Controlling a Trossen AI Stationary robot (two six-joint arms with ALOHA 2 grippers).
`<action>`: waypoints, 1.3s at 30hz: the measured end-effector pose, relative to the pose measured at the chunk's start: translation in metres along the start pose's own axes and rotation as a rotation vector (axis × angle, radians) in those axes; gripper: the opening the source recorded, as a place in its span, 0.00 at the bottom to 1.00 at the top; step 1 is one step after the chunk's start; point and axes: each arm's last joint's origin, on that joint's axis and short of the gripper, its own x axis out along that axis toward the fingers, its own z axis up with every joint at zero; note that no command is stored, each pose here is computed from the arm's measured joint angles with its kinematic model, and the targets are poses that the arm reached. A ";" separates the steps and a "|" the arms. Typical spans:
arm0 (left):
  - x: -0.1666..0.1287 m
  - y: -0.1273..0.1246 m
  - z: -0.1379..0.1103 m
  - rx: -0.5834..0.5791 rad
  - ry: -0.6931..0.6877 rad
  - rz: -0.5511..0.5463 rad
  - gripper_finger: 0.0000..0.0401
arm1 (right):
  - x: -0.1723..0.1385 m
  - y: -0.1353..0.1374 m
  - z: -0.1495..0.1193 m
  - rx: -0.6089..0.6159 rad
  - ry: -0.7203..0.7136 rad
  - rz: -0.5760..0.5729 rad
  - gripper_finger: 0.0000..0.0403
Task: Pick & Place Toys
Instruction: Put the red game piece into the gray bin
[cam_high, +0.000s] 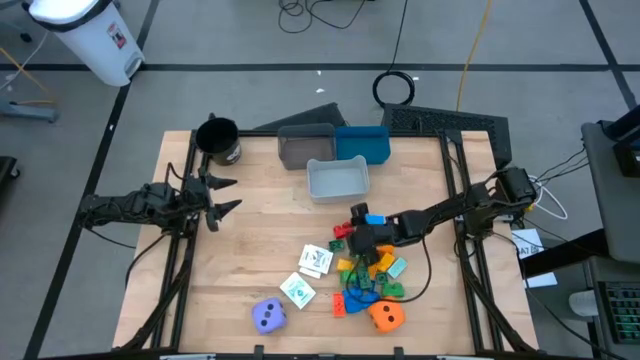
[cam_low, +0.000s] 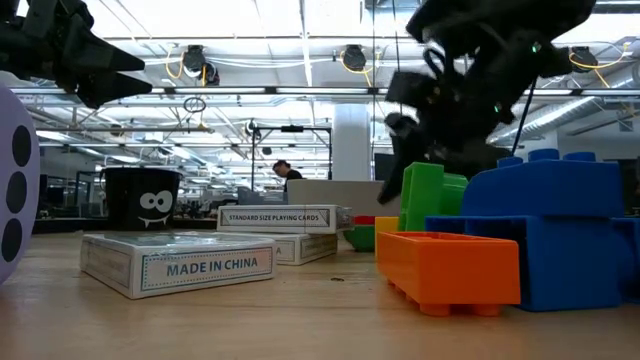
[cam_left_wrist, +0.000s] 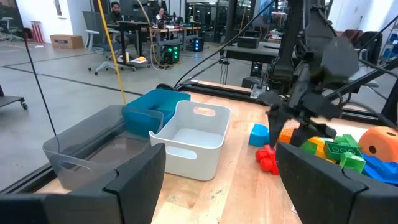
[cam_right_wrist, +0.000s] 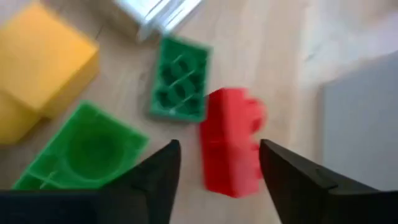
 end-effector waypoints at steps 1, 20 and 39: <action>0.000 0.000 0.000 0.000 0.000 0.000 0.77 | 0.000 -0.003 0.002 0.013 -0.017 -0.013 0.58; 0.000 0.000 0.000 0.000 0.000 0.000 0.77 | 0.032 -0.027 -0.024 0.115 0.063 0.156 0.48; 0.000 0.000 0.000 0.000 0.000 -0.001 0.77 | -0.030 -0.054 0.003 0.178 -0.157 0.081 0.07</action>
